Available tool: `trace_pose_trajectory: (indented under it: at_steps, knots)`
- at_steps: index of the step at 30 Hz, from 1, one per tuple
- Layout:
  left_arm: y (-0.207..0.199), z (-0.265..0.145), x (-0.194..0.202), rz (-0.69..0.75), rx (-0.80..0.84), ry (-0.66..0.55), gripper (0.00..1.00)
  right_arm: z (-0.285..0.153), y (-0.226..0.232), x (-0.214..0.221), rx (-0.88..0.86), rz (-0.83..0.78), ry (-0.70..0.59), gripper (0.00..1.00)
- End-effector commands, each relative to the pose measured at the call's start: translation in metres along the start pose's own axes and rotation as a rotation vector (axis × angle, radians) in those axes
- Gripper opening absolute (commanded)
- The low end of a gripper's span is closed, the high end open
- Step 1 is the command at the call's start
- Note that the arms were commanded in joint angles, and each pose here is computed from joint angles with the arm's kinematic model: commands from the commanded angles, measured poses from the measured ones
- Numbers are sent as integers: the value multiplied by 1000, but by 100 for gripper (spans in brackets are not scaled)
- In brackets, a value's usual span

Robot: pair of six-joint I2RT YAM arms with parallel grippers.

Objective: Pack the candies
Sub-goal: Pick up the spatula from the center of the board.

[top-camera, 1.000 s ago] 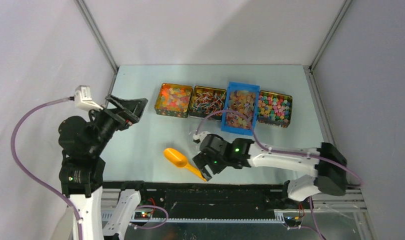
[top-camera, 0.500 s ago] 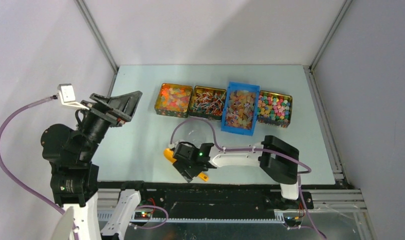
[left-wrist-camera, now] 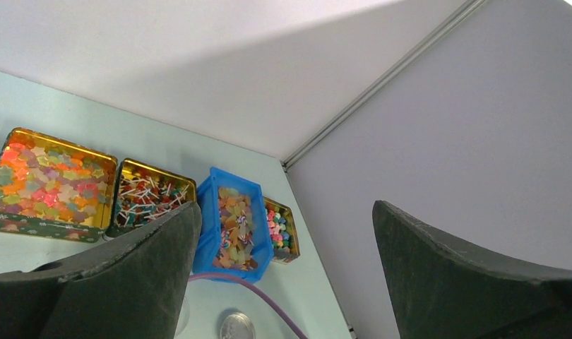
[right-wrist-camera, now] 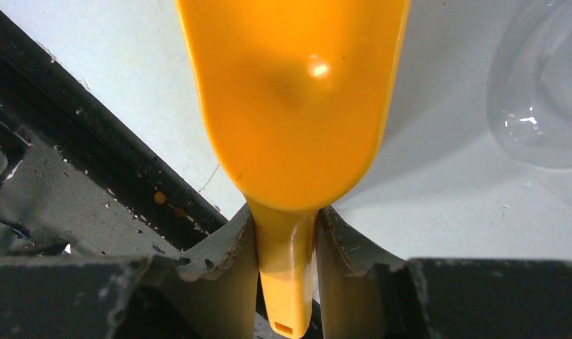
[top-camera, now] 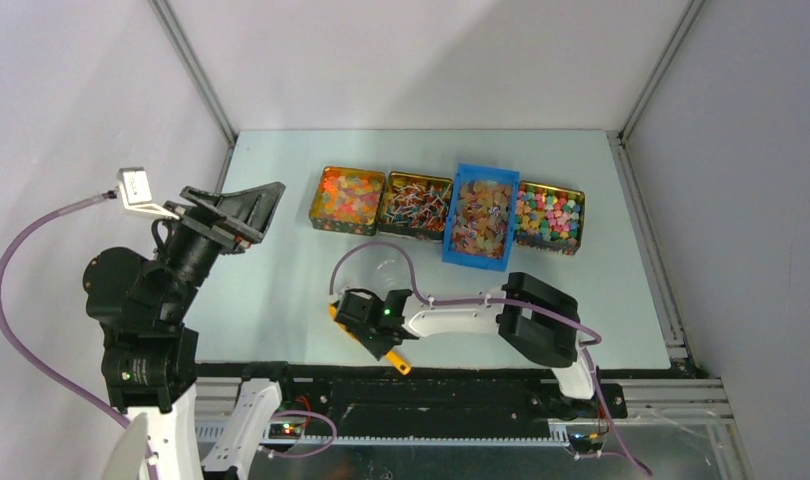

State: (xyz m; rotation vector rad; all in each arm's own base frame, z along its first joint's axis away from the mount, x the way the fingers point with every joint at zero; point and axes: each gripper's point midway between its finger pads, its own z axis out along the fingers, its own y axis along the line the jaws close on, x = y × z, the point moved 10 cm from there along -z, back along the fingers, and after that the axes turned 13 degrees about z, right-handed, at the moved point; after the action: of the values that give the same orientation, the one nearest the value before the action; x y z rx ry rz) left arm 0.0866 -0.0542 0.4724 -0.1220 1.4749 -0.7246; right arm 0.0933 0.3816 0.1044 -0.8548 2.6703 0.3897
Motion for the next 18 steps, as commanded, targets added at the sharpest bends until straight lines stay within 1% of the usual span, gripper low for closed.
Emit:
trace_pose_trajectory:
  at_steps: [1,2,6,12,15,16,17,18]
  knots:
    - [-2,-5,0,21,12,-1,98,-11,8,-8,-10,-22,-36,3]
    - [0,-6,2,28,-4,9,98,-16,9,-9,-20,-24,-43,0]
    - [11,-8,11,47,-93,57,98,-44,13,-15,-68,-7,-85,0]
    - [35,-11,31,76,-274,147,98,-108,13,-28,-157,38,-203,0]
    - [44,-6,39,95,-285,156,98,-149,6,-32,-182,48,-296,0]
    - [48,-5,45,96,-284,164,98,-156,4,-32,-184,40,-317,0]
    - [48,-4,43,114,-263,127,98,-173,0,-34,-193,42,-368,0]
    - [52,-1,47,116,-260,124,98,-190,-6,-36,-199,38,-425,0]
